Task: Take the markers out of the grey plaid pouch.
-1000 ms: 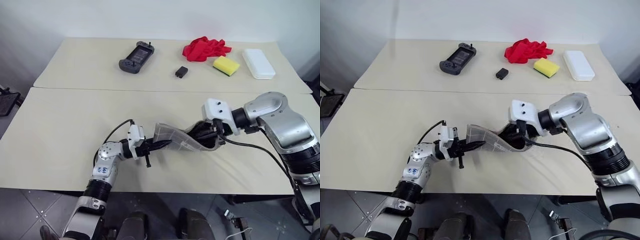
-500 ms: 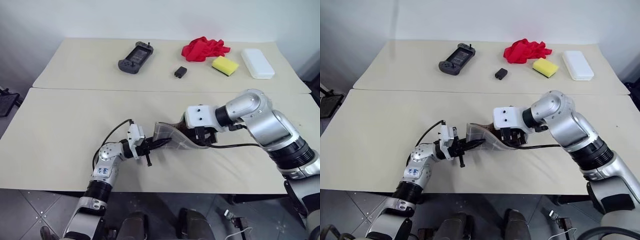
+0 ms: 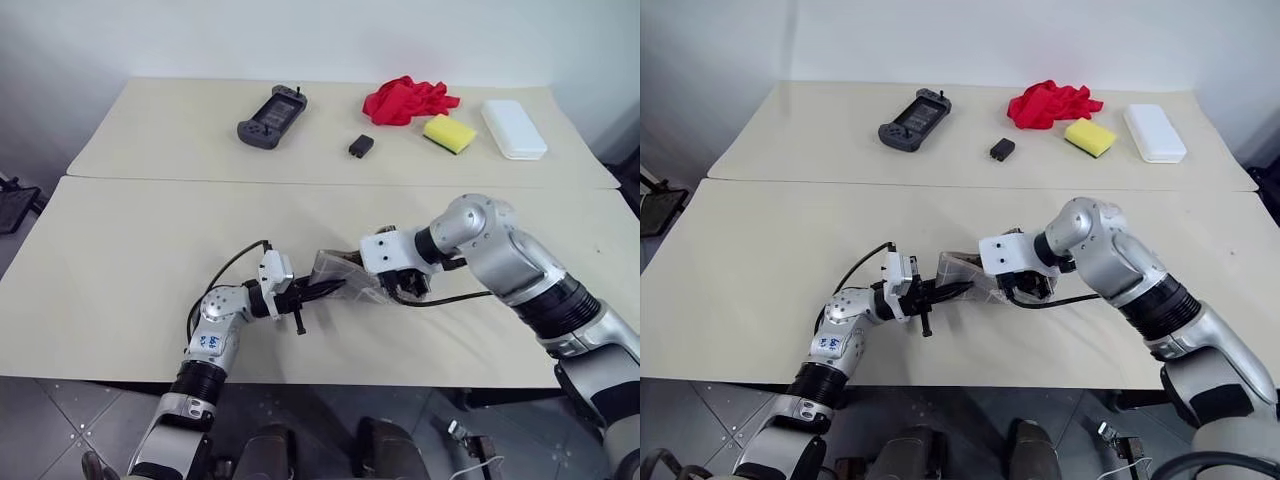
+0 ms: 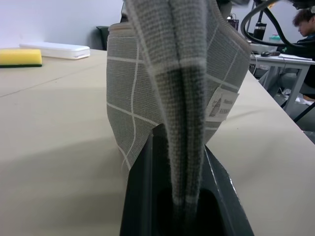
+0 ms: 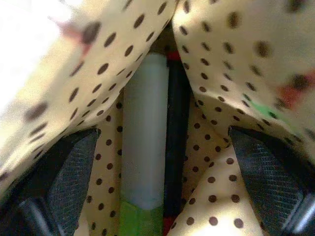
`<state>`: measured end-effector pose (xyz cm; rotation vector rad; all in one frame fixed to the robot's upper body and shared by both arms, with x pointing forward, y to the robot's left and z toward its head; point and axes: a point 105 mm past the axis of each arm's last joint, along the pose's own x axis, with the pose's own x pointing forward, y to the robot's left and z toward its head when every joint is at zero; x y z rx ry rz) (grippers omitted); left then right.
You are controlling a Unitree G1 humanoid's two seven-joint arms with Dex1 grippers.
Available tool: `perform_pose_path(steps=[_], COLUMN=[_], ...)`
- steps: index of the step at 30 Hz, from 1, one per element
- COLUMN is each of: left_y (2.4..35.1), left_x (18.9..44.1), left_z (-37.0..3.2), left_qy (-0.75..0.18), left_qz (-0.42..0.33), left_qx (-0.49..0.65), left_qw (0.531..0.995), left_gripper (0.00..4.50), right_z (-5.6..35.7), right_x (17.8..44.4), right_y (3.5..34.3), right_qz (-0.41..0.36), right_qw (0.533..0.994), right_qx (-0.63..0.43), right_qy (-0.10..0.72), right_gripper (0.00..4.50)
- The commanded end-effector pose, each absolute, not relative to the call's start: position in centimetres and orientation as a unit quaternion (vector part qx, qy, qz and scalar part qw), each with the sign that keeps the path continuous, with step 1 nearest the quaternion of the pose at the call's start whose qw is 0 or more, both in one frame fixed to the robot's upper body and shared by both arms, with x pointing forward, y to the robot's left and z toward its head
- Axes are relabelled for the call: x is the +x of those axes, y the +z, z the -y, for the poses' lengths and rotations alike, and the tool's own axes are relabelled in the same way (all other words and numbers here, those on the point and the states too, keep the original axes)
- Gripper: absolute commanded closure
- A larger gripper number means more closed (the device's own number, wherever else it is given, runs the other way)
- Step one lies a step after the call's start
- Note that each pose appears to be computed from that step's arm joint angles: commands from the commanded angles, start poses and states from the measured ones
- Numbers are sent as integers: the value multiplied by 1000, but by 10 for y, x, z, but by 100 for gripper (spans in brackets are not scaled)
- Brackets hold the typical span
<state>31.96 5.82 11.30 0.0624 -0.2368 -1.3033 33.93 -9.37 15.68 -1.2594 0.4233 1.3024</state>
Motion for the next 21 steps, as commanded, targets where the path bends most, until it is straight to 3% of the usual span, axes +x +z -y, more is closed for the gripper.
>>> perform_pose_path(steps=[1, 5, 11, 21], left_y=[109, 110, 108, 106], left_x=[322, 323, 321, 319], left_z=[-62, -64, -67, -71], left_qy=[-599, -597, -594, -592], left_qz=[103, 103, 102, 98], left_qx=[25, 24, 26, 35], left_qw=[794, 795, 797, 799], left_gripper=[450, 450, 450, 450], right_z=[104, 104, 104, 129], right_x=[344, 346, 345, 334], right_y=[140, 145, 167, 190], right_qz=[-204, -184, -131, -109], right_qw=[598, 599, 627, 666], right_qx=[-548, -558, -541, -450], right_qy=[548, 544, 545, 585], right_gripper=[104, 243, 405, 405])
